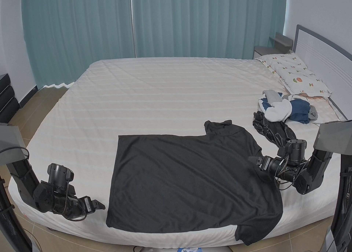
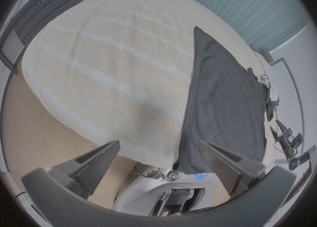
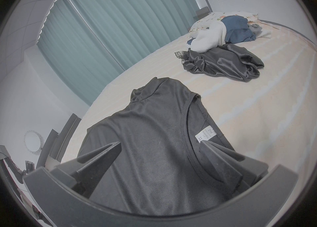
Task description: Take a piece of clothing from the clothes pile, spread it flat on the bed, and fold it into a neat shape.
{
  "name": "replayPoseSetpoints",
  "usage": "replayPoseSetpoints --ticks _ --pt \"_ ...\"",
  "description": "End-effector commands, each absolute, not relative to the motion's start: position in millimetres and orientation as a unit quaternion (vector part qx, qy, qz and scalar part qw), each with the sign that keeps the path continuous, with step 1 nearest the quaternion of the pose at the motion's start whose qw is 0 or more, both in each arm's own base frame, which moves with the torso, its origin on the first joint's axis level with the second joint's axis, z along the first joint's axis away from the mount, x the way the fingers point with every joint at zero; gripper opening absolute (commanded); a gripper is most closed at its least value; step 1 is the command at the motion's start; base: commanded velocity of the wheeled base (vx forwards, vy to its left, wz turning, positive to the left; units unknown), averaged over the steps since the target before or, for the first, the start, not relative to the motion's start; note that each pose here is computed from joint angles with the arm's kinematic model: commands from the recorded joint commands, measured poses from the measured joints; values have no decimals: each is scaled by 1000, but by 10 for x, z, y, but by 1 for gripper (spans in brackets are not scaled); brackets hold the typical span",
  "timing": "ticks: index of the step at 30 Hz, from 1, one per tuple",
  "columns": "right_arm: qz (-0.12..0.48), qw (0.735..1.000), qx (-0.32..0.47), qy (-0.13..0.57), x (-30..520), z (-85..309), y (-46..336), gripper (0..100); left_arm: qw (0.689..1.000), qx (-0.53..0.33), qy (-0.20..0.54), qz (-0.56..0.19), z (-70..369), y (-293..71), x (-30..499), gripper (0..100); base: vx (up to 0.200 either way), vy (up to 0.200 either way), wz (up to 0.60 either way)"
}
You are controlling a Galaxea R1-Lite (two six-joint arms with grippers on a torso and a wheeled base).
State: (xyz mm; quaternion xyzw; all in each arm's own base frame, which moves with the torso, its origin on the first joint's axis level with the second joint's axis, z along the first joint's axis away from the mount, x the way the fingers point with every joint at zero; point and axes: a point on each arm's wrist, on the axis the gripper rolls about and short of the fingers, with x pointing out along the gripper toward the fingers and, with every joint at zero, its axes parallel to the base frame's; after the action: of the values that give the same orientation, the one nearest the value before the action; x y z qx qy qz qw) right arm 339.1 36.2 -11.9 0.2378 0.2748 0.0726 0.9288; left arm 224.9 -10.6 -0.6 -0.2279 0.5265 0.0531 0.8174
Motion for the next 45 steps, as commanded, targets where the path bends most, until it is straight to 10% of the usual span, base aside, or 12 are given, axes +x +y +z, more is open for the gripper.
replayPoseSetpoints --ticks 1,45 --pt "74 933 239 259 3506 -91 349 100 819 -228 523 51 2 -114 2253 100 0 0 0" --pt "50 940 236 241 5303 -463 352 100 816 -269 506 71 30 -122 2360 100 27 0 0"
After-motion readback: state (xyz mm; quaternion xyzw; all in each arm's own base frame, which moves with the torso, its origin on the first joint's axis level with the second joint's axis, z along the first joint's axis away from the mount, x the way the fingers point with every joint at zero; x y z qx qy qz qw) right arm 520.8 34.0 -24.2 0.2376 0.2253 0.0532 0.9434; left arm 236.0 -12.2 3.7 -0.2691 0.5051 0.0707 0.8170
